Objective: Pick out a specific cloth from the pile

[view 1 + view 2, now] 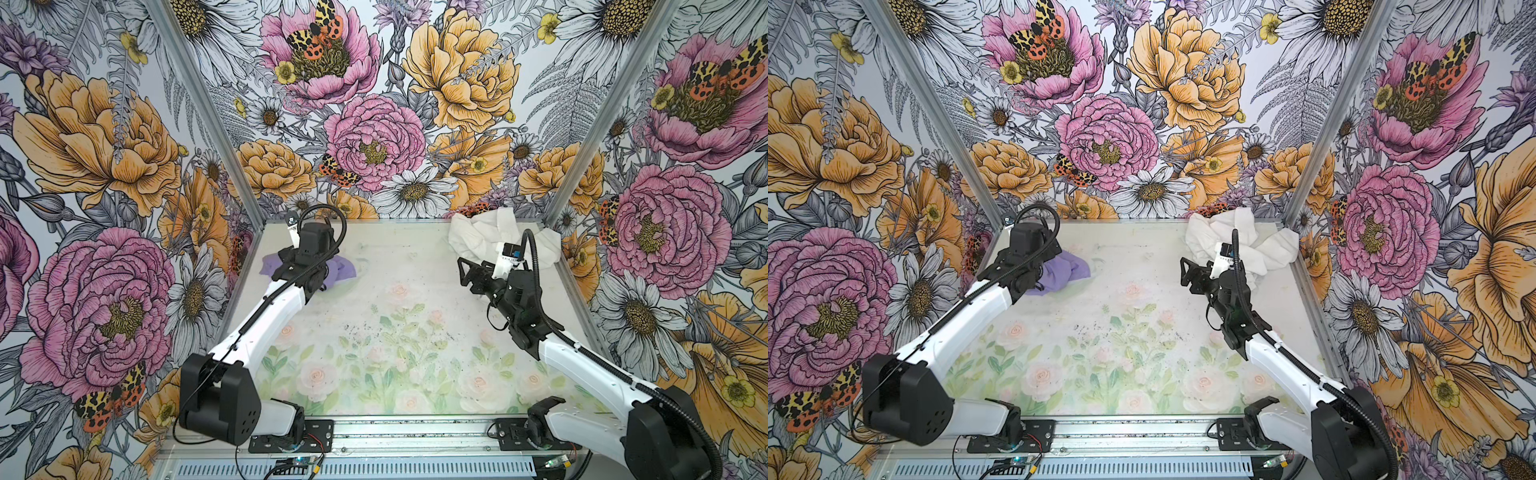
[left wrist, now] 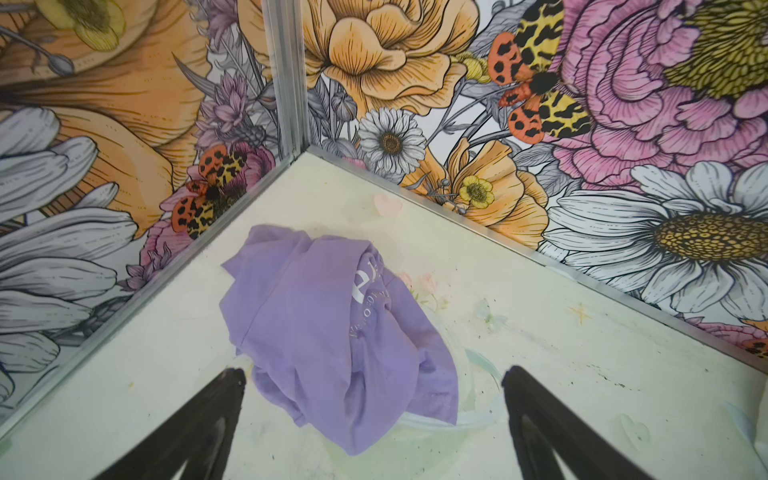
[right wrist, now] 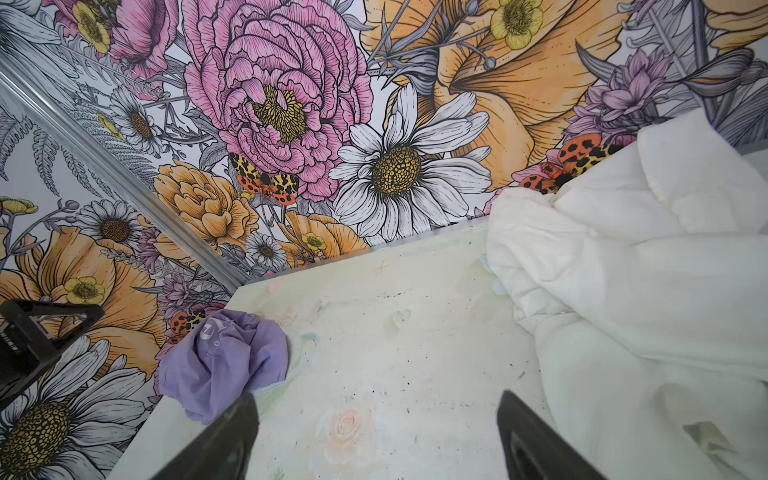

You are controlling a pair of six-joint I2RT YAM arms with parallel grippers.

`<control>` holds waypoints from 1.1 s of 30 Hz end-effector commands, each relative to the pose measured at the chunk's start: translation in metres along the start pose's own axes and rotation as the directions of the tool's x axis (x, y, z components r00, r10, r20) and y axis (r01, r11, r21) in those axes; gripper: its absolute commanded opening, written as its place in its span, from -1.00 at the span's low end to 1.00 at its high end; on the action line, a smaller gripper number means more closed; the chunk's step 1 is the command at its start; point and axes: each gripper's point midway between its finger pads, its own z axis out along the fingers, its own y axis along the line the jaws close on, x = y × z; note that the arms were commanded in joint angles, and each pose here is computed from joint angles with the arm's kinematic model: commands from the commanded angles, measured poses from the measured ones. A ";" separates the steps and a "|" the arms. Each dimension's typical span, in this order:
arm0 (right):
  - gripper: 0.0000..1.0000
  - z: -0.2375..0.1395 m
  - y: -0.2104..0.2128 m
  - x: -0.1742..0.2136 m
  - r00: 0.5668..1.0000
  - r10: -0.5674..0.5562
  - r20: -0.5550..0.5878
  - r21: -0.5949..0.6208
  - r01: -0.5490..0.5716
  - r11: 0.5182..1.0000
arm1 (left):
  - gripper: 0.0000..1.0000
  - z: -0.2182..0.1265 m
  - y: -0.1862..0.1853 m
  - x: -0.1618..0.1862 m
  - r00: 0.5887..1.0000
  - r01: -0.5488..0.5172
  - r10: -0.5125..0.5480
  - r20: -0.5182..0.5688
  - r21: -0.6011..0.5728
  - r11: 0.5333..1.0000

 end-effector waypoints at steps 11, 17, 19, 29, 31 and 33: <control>0.99 -0.056 -0.108 -0.001 0.970 -0.243 -0.011 0.357 0.231 0.905 | 0.97 -0.025 0.079 0.038 0.944 -0.071 0.063 0.325 0.013 0.997; 0.99 -0.082 -0.170 0.016 0.979 -0.198 -0.038 0.533 0.188 0.825 | 0.97 -0.008 0.089 0.071 0.936 -0.086 0.081 0.344 -0.001 0.996; 0.99 -0.087 -0.187 0.022 0.984 -0.176 -0.038 0.578 0.165 0.799 | 0.97 -0.004 0.087 0.079 0.934 -0.104 0.092 0.346 0.016 0.994; 0.99 -0.064 -0.197 0.025 0.956 -0.288 0.050 0.544 0.216 0.811 | 0.97 0.017 0.070 0.096 0.910 -0.171 0.117 0.398 0.102 0.980; 0.99 -0.058 -0.194 0.023 0.950 -0.305 0.065 0.519 0.229 0.823 | 0.97 0.018 0.065 0.100 0.910 -0.192 0.127 0.395 0.130 0.973; 0.99 -0.050 -0.193 0.020 0.947 -0.311 0.083 0.504 0.229 0.833 | 0.97 0.028 0.063 0.105 0.918 -0.200 0.140 0.370 0.128 0.971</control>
